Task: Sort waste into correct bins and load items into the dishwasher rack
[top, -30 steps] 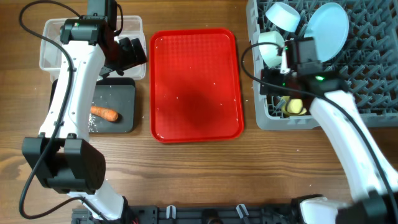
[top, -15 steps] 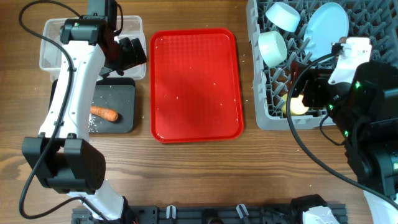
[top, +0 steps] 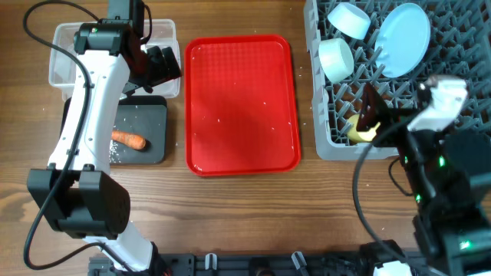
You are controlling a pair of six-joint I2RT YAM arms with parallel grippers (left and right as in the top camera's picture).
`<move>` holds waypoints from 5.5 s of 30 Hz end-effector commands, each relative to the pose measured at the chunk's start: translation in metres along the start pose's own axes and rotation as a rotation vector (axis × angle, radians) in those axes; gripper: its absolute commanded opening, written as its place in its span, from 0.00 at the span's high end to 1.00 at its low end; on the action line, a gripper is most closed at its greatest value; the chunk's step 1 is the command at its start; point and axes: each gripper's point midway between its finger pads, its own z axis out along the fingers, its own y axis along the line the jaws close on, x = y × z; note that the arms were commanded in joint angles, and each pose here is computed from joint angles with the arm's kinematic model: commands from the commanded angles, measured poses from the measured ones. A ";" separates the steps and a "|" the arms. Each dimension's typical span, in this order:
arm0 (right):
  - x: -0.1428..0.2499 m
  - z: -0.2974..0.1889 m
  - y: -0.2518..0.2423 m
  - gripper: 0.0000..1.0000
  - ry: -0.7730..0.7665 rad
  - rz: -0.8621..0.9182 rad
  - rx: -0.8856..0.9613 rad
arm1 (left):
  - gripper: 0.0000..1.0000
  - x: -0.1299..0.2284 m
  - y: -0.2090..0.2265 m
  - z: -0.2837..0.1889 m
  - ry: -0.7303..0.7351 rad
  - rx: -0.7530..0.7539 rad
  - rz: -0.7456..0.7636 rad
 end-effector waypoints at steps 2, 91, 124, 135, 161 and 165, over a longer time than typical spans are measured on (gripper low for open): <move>0.057 -0.006 -0.042 0.00 -0.092 0.350 0.105 | 0.00 -0.002 0.003 -0.005 -0.016 -0.005 -0.021; 0.176 -0.020 -0.084 0.00 -0.227 0.449 0.154 | 0.00 0.129 0.057 -0.048 -1.120 0.518 0.031; 0.176 -0.020 -0.084 0.00 -0.227 0.449 0.154 | 0.00 0.146 0.064 -0.027 -1.107 0.511 0.031; 0.176 -0.020 -0.084 0.00 -0.227 0.449 0.154 | 0.00 0.146 0.064 -0.027 -1.107 0.511 0.031; 0.176 -0.020 -0.084 0.00 -0.227 0.449 0.154 | 0.00 0.146 0.064 -0.027 -1.107 0.511 0.031; 0.176 -0.020 -0.084 0.00 -0.227 0.450 0.154 | 0.00 0.146 0.064 -0.027 -1.107 0.511 0.030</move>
